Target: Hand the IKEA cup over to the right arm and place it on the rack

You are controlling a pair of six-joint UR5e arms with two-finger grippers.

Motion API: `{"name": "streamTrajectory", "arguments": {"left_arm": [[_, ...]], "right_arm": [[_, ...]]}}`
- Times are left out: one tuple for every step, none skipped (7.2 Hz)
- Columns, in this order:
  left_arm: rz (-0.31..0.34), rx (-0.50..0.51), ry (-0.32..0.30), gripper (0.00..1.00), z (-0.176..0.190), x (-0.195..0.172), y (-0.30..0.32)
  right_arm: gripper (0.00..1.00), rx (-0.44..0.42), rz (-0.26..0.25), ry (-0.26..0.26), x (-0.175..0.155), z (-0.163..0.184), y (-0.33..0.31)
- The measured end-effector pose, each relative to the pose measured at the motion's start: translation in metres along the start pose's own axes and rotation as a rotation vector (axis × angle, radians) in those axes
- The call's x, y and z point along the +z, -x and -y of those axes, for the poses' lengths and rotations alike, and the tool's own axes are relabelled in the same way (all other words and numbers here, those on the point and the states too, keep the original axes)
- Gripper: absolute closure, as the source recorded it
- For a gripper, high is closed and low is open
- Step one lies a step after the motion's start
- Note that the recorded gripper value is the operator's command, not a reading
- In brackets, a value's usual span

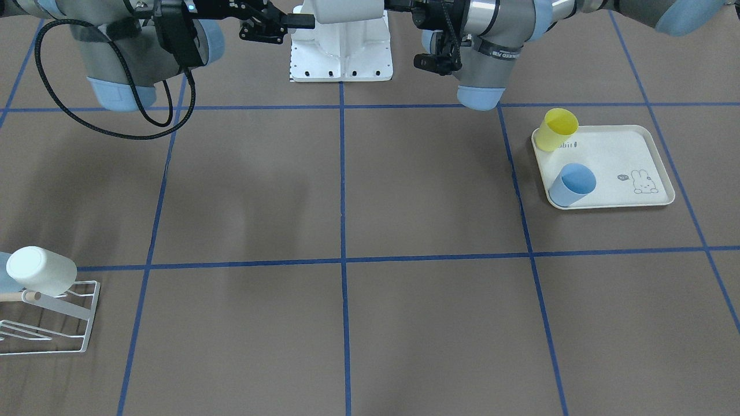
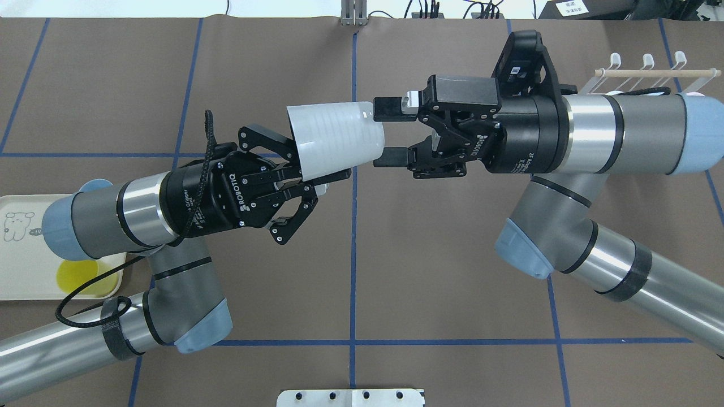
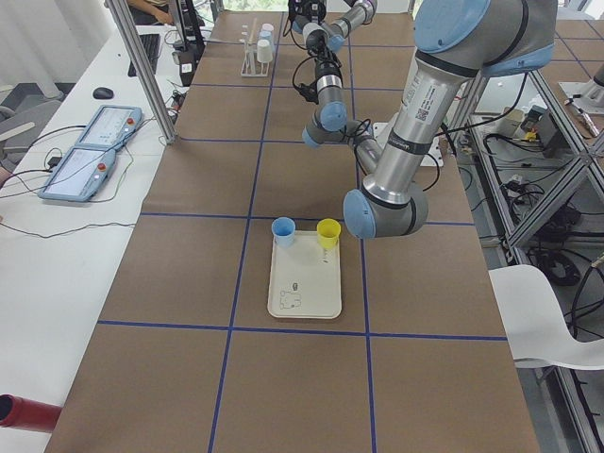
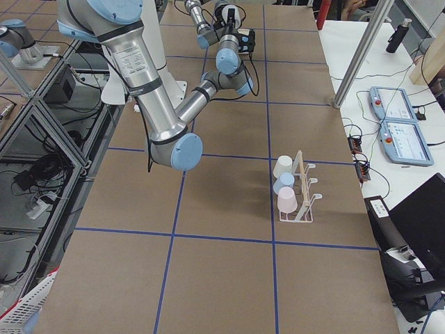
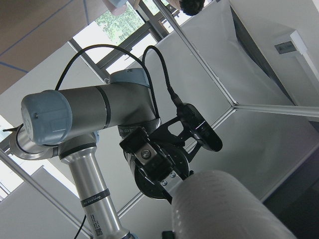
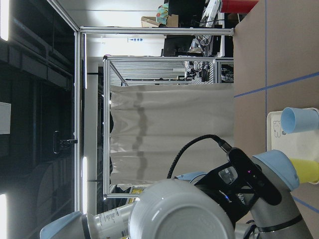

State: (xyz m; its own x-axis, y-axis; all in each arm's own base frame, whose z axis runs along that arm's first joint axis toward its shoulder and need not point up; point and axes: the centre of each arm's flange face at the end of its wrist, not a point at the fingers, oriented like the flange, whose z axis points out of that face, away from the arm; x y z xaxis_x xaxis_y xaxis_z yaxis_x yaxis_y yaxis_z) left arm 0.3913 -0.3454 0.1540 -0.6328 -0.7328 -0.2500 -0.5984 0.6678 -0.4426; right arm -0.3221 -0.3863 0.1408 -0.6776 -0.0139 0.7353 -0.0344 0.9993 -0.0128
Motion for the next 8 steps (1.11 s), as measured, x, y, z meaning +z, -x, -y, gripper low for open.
{"name": "streamTrajectory", "arguments": {"left_arm": [[-0.004,-0.007,0.007,1.0,-0.001,0.005,0.003],[-0.007,-0.014,0.012,1.0,-0.003,0.008,0.006],[-0.008,-0.018,0.015,1.0,-0.004,0.01,0.008],[-0.008,-0.021,0.017,1.0,-0.004,0.011,0.01],[-0.007,-0.024,0.017,1.0,-0.004,0.012,0.011],[-0.005,-0.027,0.018,1.0,-0.004,0.012,0.013],[-0.004,-0.028,0.02,0.57,-0.004,0.013,0.014],[-0.007,-0.026,0.018,0.01,-0.004,0.013,0.014]], "right_arm": [[0.02,0.003,0.006,-0.001,0.003,-0.001,0.0],[0.02,0.004,0.009,-0.003,0.004,-0.002,0.0],[0.18,0.003,0.013,-0.005,0.005,-0.002,0.0],[0.19,0.003,0.015,-0.006,0.006,-0.002,0.001],[0.25,0.003,0.016,-0.008,0.006,-0.002,0.001],[0.42,0.003,0.018,-0.011,0.006,-0.001,0.001],[0.63,0.005,0.018,-0.01,0.006,-0.002,0.001],[0.74,0.006,0.019,-0.009,0.007,-0.003,0.0]]}}
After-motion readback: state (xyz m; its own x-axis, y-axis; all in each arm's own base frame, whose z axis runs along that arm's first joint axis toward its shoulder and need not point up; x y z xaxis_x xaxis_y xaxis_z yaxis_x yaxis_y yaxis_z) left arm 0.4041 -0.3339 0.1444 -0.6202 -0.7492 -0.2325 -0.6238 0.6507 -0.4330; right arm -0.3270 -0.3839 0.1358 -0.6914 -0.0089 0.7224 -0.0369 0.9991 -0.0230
